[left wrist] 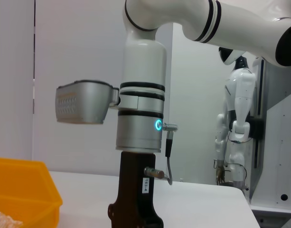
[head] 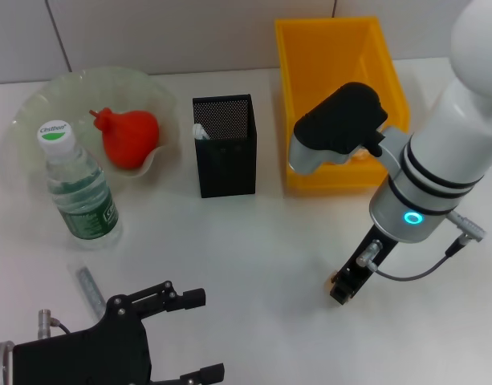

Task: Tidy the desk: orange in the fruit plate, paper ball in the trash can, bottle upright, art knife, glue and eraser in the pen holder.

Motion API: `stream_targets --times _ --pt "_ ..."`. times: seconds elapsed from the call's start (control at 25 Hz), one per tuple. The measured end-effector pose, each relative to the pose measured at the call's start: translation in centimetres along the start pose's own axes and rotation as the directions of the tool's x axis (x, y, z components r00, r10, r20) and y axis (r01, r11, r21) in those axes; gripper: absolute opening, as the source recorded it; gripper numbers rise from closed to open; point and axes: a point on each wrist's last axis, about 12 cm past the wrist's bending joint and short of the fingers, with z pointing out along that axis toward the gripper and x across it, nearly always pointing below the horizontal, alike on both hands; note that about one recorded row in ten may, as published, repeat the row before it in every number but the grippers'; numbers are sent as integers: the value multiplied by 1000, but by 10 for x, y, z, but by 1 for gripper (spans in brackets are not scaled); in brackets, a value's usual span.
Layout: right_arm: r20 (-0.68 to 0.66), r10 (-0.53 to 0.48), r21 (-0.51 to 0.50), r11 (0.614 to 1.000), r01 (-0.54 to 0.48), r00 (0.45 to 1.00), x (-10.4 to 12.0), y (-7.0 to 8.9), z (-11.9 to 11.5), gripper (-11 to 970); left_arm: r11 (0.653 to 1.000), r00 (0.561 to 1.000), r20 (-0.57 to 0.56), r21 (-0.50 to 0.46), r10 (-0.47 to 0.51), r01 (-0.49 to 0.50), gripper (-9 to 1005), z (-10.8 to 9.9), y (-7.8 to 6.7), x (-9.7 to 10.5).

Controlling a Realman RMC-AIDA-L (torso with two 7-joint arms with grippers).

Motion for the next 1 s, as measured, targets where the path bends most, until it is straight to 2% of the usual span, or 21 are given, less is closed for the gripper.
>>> stream_targets --times 0.16,0.2,0.24,0.28,0.32,0.36,0.4,0.44,0.48,0.52,0.72,1.0 --pt "42 12 -6 1000 -11 999 0 -2 -15 258 1000 1000 3 4 1 -1 805 0 0 -1" --pt "96 21 -6 1000 -21 995 0 -5 -31 258 1000 1000 4 5 1 -1 805 -1 0 -1" --pt "96 21 -6 1000 -21 995 0 -5 -31 258 1000 1000 4 7 1 -1 805 -1 0 -1" --pt "124 25 -5 1000 -25 992 0 -7 -40 258 1000 1000 5 7 1 -1 805 -1 0 -1" --pt "191 31 5 999 -32 981 -1 -11 -60 258 1000 1000 4 8 1 -1 805 -1 0 -1" --pt "191 31 5 999 -32 981 -1 -11 -60 258 1000 1000 4 8 1 -1 805 -1 0 -1" --pt "226 32 13 999 -35 974 -1 -13 -71 257 1000 1000 4 8 2 -2 805 -2 0 -1" --pt "296 37 26 999 -47 954 -3 -20 -91 257 1000 1000 4 8 2 -2 805 -2 0 -1" --pt "296 37 26 999 -47 954 -3 -20 -91 257 1000 1000 4 8 2 -2 806 -2 0 -1" --pt "362 40 38 998 -58 931 -6 -29 -108 257 1000 1000 3 9 4 -4 806 -1 0 -2" --pt "469 24 48 997 -53 883 -23 -43 -126 258 1000 1000 4 12 6 -6 806 -1 1 -2" --pt "504 7 52 998 -38 864 -45 -51 -118 257 1000 1000 4 12 1 -1 806 0 1 -2"
